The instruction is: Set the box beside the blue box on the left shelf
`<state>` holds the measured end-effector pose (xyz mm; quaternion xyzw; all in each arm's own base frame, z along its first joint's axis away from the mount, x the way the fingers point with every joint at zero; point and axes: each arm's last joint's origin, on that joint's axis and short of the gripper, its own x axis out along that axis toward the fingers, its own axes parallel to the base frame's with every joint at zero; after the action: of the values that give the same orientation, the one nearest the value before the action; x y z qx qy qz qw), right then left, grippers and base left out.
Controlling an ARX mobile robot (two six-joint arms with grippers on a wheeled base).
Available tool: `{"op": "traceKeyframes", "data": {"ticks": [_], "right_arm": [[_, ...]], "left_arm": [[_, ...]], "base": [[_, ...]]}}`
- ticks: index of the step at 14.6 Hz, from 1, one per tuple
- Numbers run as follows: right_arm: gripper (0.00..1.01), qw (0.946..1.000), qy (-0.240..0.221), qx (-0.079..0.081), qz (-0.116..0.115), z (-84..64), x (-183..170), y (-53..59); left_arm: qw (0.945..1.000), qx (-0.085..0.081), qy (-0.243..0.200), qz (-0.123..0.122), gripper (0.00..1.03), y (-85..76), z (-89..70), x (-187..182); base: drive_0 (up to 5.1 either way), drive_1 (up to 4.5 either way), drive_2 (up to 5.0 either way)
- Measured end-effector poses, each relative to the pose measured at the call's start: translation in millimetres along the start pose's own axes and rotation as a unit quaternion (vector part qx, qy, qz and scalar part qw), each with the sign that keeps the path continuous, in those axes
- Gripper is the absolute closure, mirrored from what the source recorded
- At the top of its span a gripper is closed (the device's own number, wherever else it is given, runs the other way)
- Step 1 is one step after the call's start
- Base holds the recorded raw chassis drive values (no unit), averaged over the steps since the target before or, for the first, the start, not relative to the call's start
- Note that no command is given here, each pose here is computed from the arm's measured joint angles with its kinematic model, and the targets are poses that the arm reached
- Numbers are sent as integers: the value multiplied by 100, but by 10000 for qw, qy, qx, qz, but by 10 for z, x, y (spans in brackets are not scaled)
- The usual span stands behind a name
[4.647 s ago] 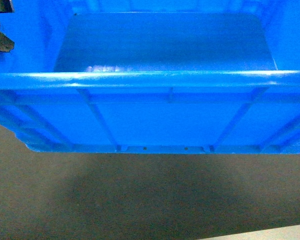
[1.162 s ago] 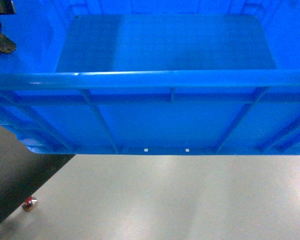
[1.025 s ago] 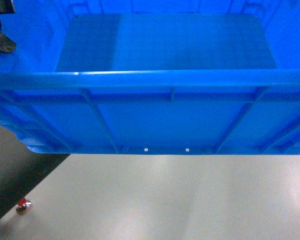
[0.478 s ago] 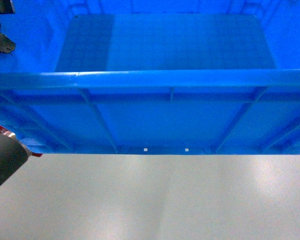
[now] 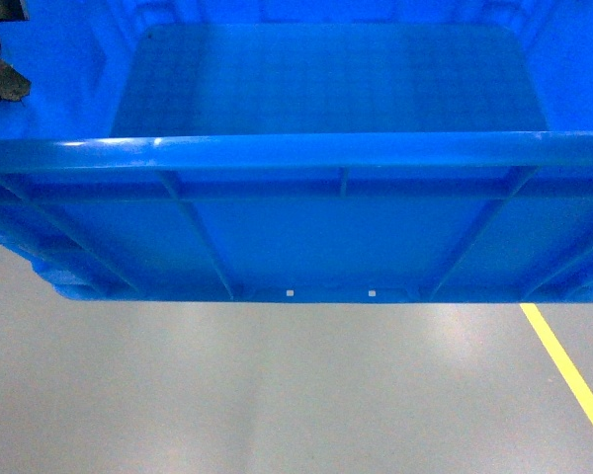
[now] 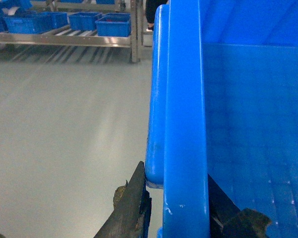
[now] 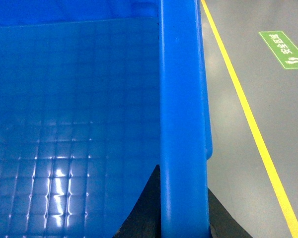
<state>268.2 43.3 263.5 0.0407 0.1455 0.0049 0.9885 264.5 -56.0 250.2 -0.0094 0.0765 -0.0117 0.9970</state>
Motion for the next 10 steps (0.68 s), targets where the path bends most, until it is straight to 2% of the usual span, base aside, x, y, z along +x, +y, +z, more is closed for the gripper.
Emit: {"op": "traceKeyframes", "data": {"ticks": [10], "right_arm": [[93,10000,2,-1,2,-1,1,1]], "left_arm": [[10000,1,2,0,86,-1,0,0]], "base": [[-11,407,-429]]}}
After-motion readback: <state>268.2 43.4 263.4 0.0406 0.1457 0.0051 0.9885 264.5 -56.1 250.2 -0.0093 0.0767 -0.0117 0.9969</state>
